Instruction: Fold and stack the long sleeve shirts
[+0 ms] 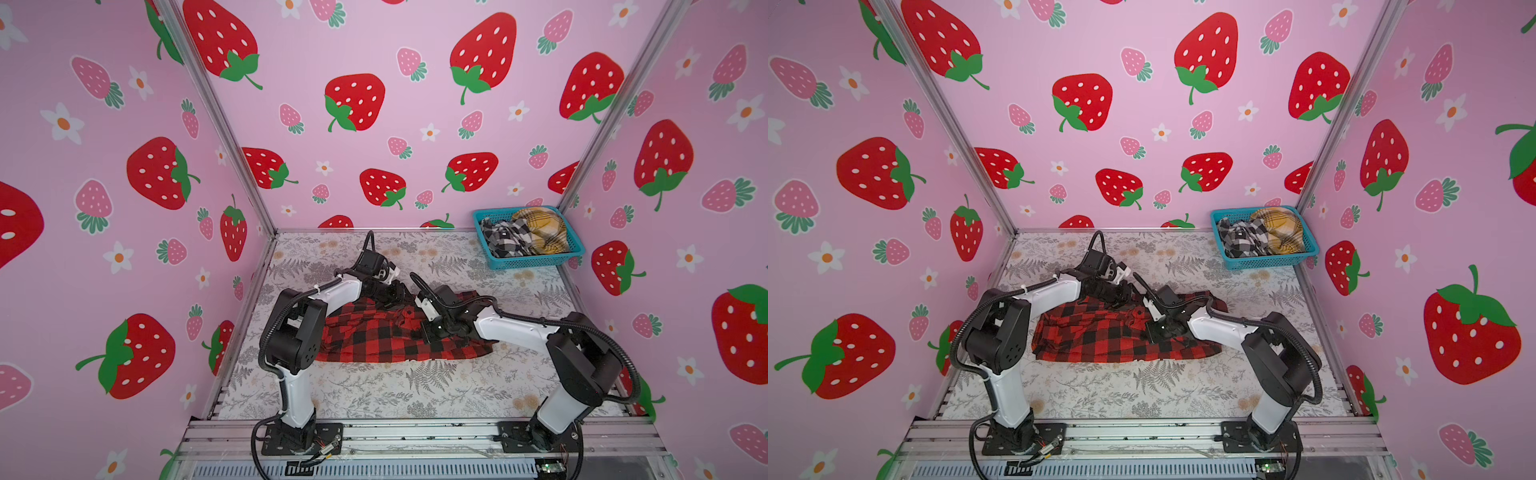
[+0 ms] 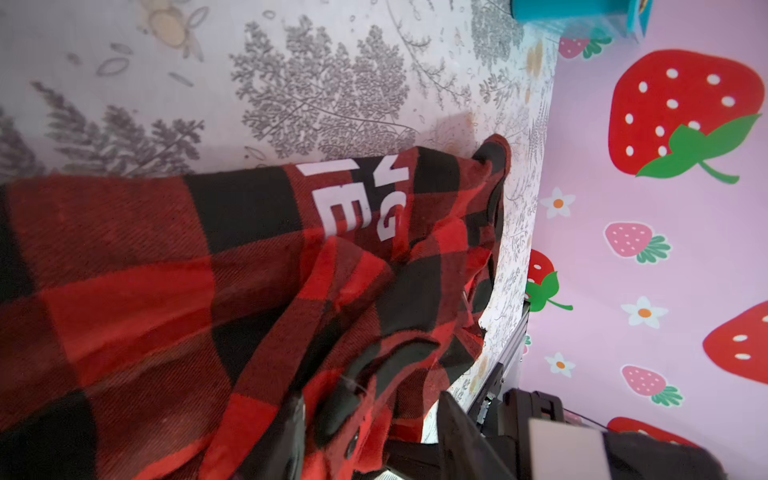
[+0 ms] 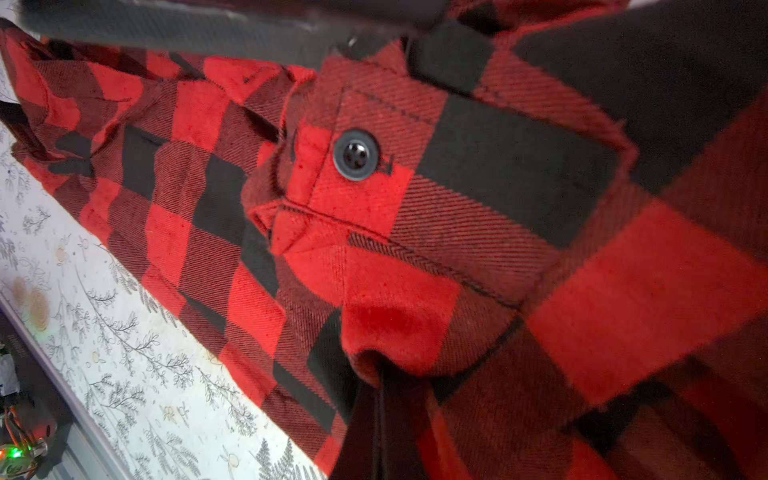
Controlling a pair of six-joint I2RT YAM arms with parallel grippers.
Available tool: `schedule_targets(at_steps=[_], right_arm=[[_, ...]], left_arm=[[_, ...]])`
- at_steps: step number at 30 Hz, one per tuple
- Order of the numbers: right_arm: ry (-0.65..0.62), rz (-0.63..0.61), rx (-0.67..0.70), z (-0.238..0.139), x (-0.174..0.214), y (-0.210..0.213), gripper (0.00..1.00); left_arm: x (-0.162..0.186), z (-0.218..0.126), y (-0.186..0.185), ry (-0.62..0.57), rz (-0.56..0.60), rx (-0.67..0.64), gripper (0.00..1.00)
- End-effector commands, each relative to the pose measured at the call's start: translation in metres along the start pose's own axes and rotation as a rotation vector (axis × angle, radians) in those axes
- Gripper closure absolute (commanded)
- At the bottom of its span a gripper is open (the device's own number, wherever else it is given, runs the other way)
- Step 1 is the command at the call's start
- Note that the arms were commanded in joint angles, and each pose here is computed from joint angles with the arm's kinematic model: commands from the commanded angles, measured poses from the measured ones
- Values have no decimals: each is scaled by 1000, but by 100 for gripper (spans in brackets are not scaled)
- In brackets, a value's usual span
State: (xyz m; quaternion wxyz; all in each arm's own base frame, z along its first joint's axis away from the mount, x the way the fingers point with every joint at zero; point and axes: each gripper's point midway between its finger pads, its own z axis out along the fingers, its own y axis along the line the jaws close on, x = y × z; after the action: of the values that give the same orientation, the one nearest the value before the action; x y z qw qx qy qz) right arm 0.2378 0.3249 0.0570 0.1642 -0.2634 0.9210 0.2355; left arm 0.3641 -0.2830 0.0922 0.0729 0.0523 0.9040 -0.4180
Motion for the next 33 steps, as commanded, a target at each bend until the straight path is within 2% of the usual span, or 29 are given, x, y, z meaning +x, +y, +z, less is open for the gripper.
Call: schedule_targets(at_steps=[1,8,11,17,18,20,22,25,28,33], right_arm=[[-21,14,-6,-6,-4,-2,100],[-21,28,-7,-6,-4,-6,100],[-23,32,-8,-7,-5,-6,100],[-35,47,4,-10,-9,-10,100],[-43,54,13,-12,-12,-12,100],[-64,71,39,-20,-18,-17,87],[-107,100,67,-34,-29,-25,63],[-177,167,130,-62,-48,-46,44],[-216,266,213,-88,-58,-78,38],[-227,398,294,-109,-56,-120,36]], left_arm=[[3,-1,-21,29,112,58,49],[11,14,-3,84,110,2,59],[11,16,-2,87,103,0,70],[5,9,-13,50,92,19,100],[3,6,-17,35,89,20,100],[-2,-2,-23,-2,79,11,100],[-7,-15,-30,-56,61,-6,100],[-11,-37,-35,-147,25,-52,100],[-11,-64,-42,-252,-5,-84,100],[-6,-109,-48,-417,-38,-138,100]])
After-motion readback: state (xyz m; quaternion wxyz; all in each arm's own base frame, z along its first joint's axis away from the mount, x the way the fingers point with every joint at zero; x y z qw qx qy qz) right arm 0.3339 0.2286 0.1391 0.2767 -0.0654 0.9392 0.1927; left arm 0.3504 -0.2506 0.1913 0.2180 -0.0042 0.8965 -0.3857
